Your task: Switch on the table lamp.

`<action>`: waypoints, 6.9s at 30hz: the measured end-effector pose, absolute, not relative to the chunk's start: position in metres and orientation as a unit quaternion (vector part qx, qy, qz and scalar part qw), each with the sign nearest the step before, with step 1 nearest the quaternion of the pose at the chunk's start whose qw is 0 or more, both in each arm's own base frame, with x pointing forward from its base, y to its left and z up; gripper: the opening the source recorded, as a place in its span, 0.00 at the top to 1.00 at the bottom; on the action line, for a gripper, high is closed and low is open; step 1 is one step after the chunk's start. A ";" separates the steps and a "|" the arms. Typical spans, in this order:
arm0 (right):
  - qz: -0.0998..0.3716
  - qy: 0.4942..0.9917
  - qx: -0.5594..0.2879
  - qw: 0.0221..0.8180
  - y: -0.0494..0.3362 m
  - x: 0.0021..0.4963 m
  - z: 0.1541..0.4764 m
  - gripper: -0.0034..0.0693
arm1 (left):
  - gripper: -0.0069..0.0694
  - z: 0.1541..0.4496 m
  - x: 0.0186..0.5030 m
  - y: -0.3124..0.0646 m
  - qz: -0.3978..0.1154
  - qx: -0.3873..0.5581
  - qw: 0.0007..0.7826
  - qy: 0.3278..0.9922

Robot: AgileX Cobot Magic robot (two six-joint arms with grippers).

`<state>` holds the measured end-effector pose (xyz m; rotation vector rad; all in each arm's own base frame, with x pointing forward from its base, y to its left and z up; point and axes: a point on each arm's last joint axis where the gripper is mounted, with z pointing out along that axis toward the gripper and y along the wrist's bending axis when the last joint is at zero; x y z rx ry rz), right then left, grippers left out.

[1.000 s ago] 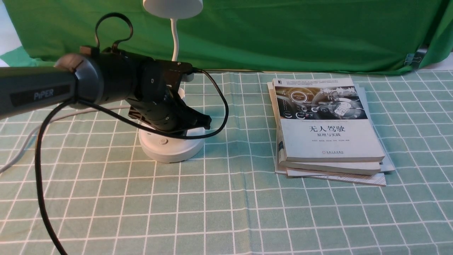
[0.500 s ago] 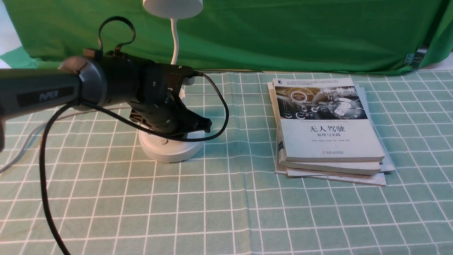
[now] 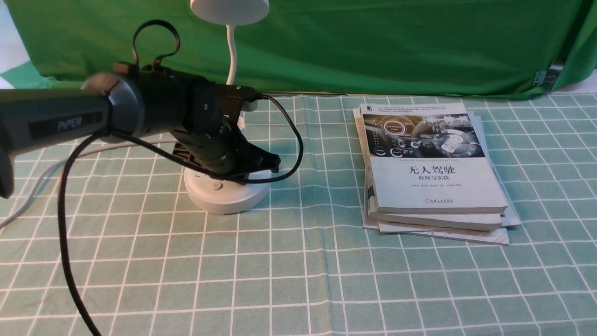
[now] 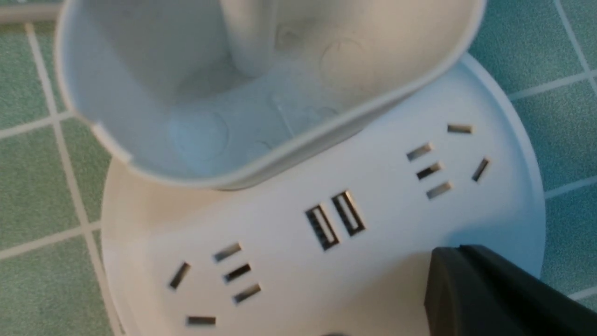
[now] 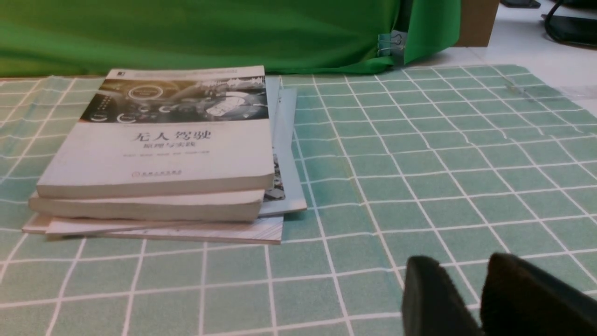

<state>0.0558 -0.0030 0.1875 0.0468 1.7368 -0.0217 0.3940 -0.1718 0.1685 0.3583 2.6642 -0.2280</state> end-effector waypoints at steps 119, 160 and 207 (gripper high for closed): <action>-0.009 0.763 0.021 0.646 -0.003 0.056 0.187 0.62 | 0.91 0.187 0.055 -0.004 -0.041 -0.009 0.640 0.767; -0.009 0.763 0.021 0.646 -0.003 0.056 0.187 0.62 | 0.91 0.187 0.055 -0.004 -0.042 -0.011 0.640 0.767; -0.009 0.763 0.021 0.646 -0.003 0.056 0.188 0.62 | 0.91 0.187 0.055 -0.004 -0.040 -0.008 0.640 0.767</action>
